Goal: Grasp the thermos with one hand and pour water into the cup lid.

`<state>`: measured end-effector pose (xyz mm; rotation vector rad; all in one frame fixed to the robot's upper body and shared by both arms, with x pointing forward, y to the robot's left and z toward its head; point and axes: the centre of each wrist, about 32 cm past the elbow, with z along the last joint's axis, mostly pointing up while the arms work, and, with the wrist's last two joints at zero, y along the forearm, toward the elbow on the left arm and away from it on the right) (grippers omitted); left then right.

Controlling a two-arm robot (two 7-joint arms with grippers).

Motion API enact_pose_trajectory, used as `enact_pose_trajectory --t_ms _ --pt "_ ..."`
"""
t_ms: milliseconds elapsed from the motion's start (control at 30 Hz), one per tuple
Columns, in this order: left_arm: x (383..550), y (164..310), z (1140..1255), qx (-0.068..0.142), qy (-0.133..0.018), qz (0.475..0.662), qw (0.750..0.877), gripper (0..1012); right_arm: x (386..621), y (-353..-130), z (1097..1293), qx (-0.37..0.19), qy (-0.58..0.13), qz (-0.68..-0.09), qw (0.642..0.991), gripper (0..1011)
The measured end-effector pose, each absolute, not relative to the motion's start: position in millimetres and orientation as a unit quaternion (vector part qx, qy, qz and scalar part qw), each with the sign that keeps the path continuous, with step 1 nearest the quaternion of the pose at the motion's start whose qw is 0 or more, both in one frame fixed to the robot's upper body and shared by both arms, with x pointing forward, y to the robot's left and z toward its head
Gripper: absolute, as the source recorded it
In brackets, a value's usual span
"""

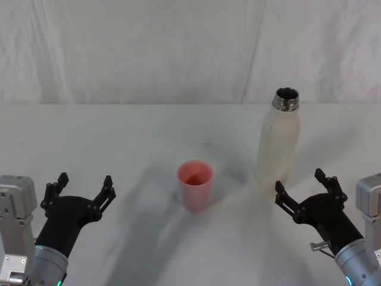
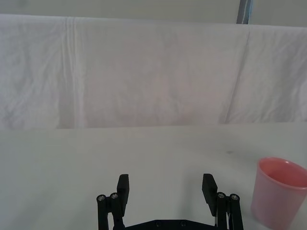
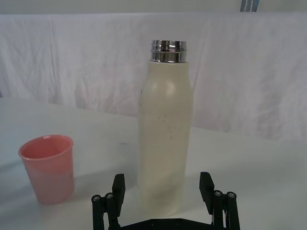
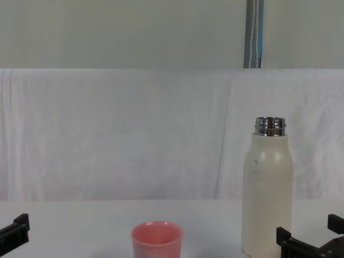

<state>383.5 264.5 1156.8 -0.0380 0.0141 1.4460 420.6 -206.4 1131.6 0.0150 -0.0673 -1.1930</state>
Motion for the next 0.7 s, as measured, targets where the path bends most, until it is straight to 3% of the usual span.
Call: enact_pose_trajectory --t_ms 700 --pt "383.5 264.5 1156.8 -0.017 0.006 0.662 0.750 1001 421.0 -206.5 1132.1 0.007 -0.032 -0.562 0.827 1001"
